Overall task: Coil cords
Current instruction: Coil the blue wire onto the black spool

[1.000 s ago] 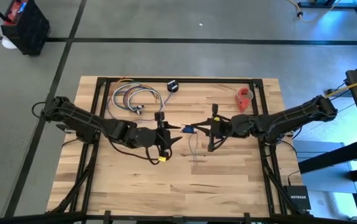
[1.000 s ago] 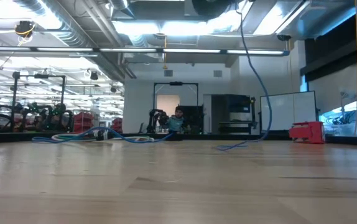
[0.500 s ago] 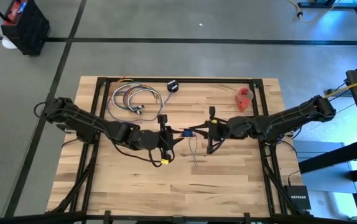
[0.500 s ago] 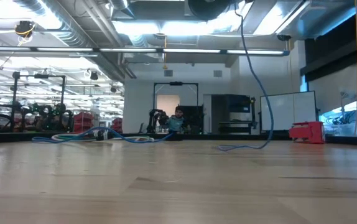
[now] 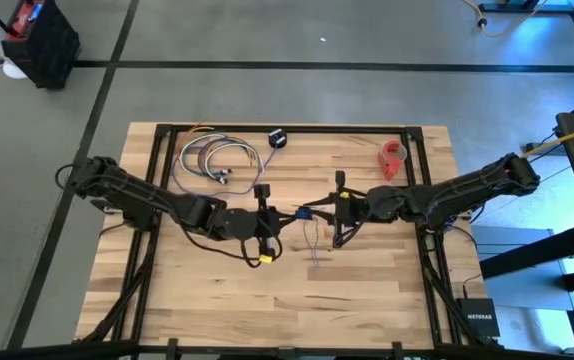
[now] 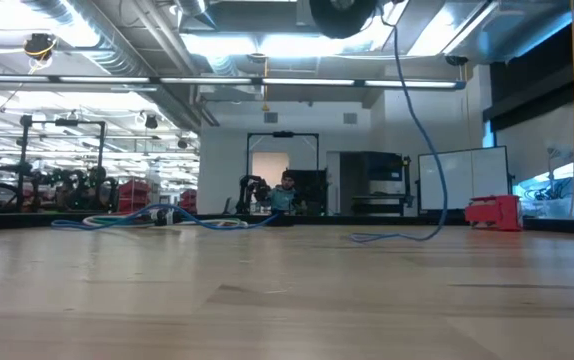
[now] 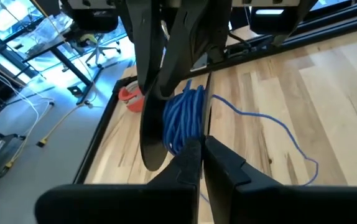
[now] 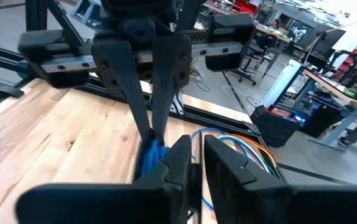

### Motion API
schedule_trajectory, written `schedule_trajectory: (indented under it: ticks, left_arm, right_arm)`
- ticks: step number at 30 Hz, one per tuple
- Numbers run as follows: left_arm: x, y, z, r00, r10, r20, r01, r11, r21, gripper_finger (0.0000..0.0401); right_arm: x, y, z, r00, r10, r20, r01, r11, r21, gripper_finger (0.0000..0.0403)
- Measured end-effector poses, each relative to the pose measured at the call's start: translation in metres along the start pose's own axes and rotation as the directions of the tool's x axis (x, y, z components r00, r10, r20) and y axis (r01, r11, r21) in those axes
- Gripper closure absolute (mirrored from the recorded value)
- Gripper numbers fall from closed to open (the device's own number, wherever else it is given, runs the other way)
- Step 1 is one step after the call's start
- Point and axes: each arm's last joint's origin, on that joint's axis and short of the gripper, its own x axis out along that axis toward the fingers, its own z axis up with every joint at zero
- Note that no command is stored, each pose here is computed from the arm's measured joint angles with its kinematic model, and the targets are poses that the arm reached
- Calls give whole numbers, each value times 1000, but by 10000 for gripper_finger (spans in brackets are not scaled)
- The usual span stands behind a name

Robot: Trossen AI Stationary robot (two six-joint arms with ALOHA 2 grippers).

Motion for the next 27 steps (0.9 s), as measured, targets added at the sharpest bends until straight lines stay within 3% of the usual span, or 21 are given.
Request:
schedule_trajectory:
  ticks: [13, 17, 22, 27]
  left_arm:
    - [0, 1, 0, 1000, 8, -3, -8, 1000, 4, 399]
    - [1, 2, -2, 999, 39, -21, -38, 999, 14, 397]
    - [1, 2, -2, 998, 58, -29, -57, 998, 16, 397]
    - [1, 2, -2, 998, 58, -29, -57, 998, 15, 396]
  right_arm:
    - [0, 1, 2, 999, 33, 28, -34, 999, 36, 352]
    - [-11, -8, 21, 999, 34, -16, -33, 998, 59, 349]
    - [-41, -13, 49, 975, 45, -219, -30, 997, 70, 308]
    - [-57, 3, 37, 908, 116, -403, -68, 989, 131, 260]
